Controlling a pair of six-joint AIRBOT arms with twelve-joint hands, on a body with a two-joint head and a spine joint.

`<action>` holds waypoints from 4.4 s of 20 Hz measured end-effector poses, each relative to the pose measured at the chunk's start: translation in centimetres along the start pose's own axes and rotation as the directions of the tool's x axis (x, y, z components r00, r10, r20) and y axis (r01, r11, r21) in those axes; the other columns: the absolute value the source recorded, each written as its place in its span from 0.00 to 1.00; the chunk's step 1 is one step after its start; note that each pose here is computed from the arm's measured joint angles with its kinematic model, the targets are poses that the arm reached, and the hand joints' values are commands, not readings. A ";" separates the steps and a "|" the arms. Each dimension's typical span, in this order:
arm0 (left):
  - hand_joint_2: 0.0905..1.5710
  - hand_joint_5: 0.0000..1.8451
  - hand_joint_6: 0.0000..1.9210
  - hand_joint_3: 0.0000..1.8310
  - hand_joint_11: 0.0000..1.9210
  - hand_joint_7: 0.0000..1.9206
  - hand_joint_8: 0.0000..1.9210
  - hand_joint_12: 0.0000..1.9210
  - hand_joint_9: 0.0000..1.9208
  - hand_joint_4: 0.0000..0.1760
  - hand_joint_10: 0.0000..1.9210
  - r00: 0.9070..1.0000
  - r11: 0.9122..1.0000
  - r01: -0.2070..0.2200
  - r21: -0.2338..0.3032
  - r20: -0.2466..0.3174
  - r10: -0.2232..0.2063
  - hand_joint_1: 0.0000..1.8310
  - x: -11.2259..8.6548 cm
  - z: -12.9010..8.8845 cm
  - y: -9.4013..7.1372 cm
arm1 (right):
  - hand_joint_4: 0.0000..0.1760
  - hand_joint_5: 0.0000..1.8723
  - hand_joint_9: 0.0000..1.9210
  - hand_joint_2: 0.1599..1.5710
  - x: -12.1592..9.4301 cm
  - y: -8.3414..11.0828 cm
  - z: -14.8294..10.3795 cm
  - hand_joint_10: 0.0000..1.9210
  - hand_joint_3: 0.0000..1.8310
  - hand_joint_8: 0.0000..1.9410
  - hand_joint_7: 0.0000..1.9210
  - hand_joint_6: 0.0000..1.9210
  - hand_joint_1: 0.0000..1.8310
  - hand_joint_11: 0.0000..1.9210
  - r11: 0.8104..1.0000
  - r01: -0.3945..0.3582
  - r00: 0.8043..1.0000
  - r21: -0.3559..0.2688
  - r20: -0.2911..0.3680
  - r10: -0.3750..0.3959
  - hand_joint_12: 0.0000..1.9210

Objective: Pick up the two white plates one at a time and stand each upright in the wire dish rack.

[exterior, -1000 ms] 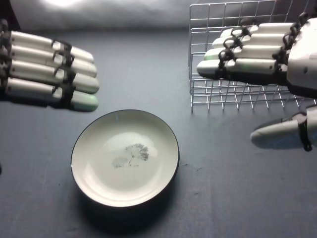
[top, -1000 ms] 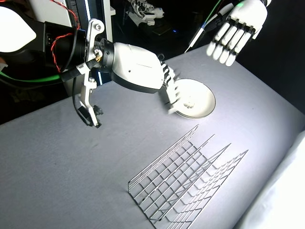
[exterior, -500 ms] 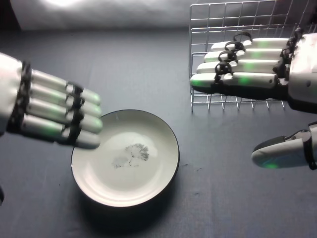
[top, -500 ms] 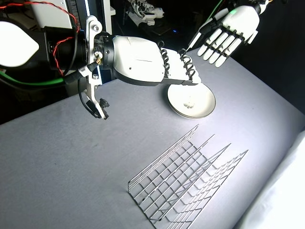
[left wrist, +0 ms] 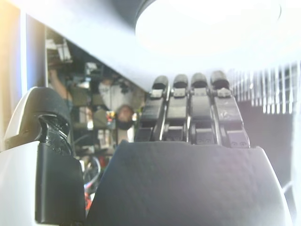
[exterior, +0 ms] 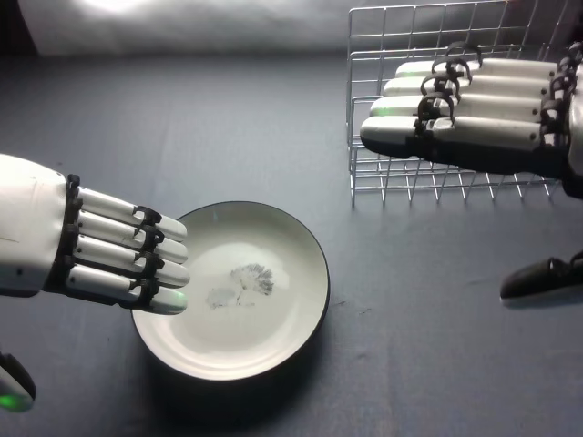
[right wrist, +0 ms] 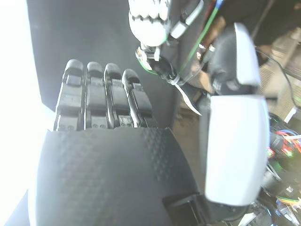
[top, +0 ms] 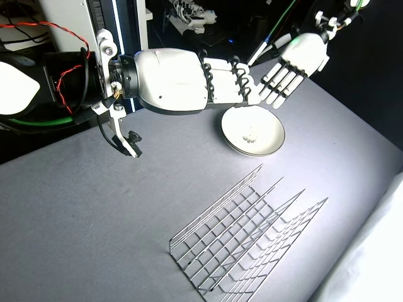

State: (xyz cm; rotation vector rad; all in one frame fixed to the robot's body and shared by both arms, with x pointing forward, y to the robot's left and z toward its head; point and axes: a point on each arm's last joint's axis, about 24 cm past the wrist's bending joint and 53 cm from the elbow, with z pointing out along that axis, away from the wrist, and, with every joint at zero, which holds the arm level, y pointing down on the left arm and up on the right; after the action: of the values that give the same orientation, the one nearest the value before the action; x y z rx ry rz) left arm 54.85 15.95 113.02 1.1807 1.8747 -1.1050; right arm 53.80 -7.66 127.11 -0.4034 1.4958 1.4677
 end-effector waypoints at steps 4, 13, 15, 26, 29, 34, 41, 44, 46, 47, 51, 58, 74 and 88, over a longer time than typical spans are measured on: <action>0.70 0.00 0.00 0.00 0.00 0.00 0.00 0.00 0.00 0.00 0.00 0.999 0.999 -0.044 -0.017 -0.028 0.044 0.00 1.5 0.7 0.4 | 0.00 0.12 0.09 0.63 0.0 0.3 -0.1 0.01 0.01 0.00 0.11 0.01 0.59 0.00 1.000 -0.004 1.000 -0.023 0.004 0.004 0.27; 0.68 0.00 0.00 0.00 0.00 0.00 0.00 0.00 0.00 0.00 0.00 0.998 0.998 -0.040 -0.047 -0.053 0.038 0.00 3.3 2.5 1.0 | 0.00 0.15 0.12 0.61 1.2 0.4 -0.5 0.01 0.00 0.01 0.13 0.01 0.60 0.00 0.999 0.006 1.000 -0.036 -0.029 -0.007 0.38; 0.68 0.00 0.00 0.00 0.01 0.00 0.00 0.00 0.00 0.00 0.00 0.997 0.997 -0.034 -0.065 -0.066 0.029 0.00 3.8 2.4 1.6 | 0.00 0.13 0.10 0.62 1.4 0.3 -0.6 0.00 0.00 0.00 0.11 0.00 0.59 0.00 0.999 0.013 0.999 -0.032 -0.034 -0.014 0.33; 0.69 0.00 0.00 0.00 0.00 0.00 0.00 0.00 0.00 0.00 0.00 0.996 0.993 -0.034 -0.111 -0.085 0.024 0.00 4.8 2.7 3.2 | 0.00 0.14 0.11 0.66 1.4 0.4 -0.7 0.01 0.01 0.00 0.12 0.01 0.57 0.00 0.999 0.038 0.999 -0.035 -0.034 -0.039 0.34; 0.69 0.00 0.00 0.00 0.00 0.00 0.00 0.00 0.00 0.00 0.00 0.995 0.992 -0.035 -0.124 -0.095 0.023 0.00 5.2 2.7 3.6 | 0.00 0.11 0.09 0.68 1.5 0.4 -0.7 0.00 0.01 0.00 0.10 0.00 0.56 0.00 0.998 0.043 0.998 -0.036 -0.038 -0.045 0.30; 0.69 0.00 0.00 0.00 0.00 0.00 0.00 0.00 0.00 0.00 0.00 0.995 0.992 -0.033 -0.124 -0.094 0.021 0.00 5.3 3.0 3.5 | 0.00 0.11 0.09 0.67 1.7 0.3 -0.7 0.00 0.00 0.00 0.09 0.00 0.55 0.00 0.998 0.050 0.998 -0.035 -0.044 -0.052 0.32; 0.69 0.00 0.00 0.00 0.01 0.00 0.00 0.00 0.00 0.00 0.00 0.997 0.996 -0.014 -0.088 -0.074 0.008 0.00 5.1 5.7 1.8 | 0.00 0.13 0.12 0.61 2.3 -0.3 -0.7 0.00 0.00 0.00 0.12 0.00 0.56 0.00 0.995 0.096 0.993 -0.019 -0.066 -0.097 0.40; 0.69 0.00 0.00 0.00 0.01 0.00 0.00 0.00 0.00 0.00 0.00 0.998 0.997 -0.010 -0.071 -0.062 0.006 0.00 4.8 7.0 0.8 | 0.00 0.12 0.10 0.65 3.3 -1.7 -0.6 0.00 0.01 0.00 0.11 0.00 0.57 0.00 0.991 0.131 0.985 0.013 -0.113 -0.128 0.34; 0.69 0.00 0.00 0.00 0.01 0.00 0.00 0.00 0.00 0.00 0.00 0.999 0.998 -0.017 -0.062 -0.052 0.014 0.00 4.3 7.7 0.3 | 0.00 0.13 0.11 0.66 4.2 -3.1 -0.5 0.00 0.00 0.00 0.12 0.00 0.57 0.00 0.985 0.169 0.974 0.024 -0.156 -0.163 0.33; 0.69 0.00 0.00 0.00 0.01 0.00 0.00 0.00 0.00 0.00 0.00 0.999 0.998 -0.021 -0.060 -0.048 0.018 0.00 4.1 8.0 0.1 | 0.00 0.13 0.11 0.66 4.5 -3.6 -0.3 0.00 0.00 0.00 0.12 0.00 0.57 0.00 0.985 0.170 0.973 0.036 -0.165 -0.162 0.34; 0.69 0.00 0.00 0.00 0.00 0.00 0.00 0.00 0.00 0.00 0.00 0.999 0.998 -0.028 -0.055 -0.040 0.026 0.00 3.6 8.8 -0.4 | 0.00 0.13 0.10 0.67 5.4 -5.3 0.7 0.00 0.01 0.00 0.11 0.00 0.59 0.00 0.985 0.163 0.972 0.064 -0.182 -0.149 0.33; 0.69 0.00 0.00 0.00 0.00 0.00 0.00 0.00 0.00 0.00 0.00 1.000 0.998 -0.004 -0.056 -0.012 0.003 0.00 2.6 9.0 -0.6 | 0.00 0.18 0.15 0.65 7.7 -6.8 3.3 0.01 0.00 0.00 0.16 0.01 0.62 0.00 0.986 0.157 0.966 0.056 -0.216 -0.142 0.42; 0.68 0.00 0.00 0.00 0.00 0.00 0.00 0.00 0.00 0.00 0.00 1.000 0.999 0.012 -0.032 0.001 -0.012 0.00 2.2 9.5 -1.5 | 0.00 0.19 0.17 0.65 8.7 -8.6 7.9 0.01 0.00 0.00 0.18 0.00 0.62 0.00 0.985 0.169 0.966 0.044 -0.205 -0.157 0.45; 0.69 0.00 0.00 0.00 0.00 0.00 0.00 0.00 0.00 0.00 0.00 0.999 0.999 0.029 -0.043 -0.031 -0.030 0.00 3.8 7.7 -0.3 | 0.00 0.21 0.20 0.67 6.1 -7.6 7.7 0.00 0.00 0.00 0.21 0.00 0.63 0.00 0.979 0.202 0.968 0.030 -0.161 -0.195 0.50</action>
State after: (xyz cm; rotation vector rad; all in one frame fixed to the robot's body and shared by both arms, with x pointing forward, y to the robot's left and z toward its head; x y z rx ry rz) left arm 53.82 10.35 106.61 1.1570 1.9360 -1.0628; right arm 59.92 -0.08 119.38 -0.6354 1.5614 1.2652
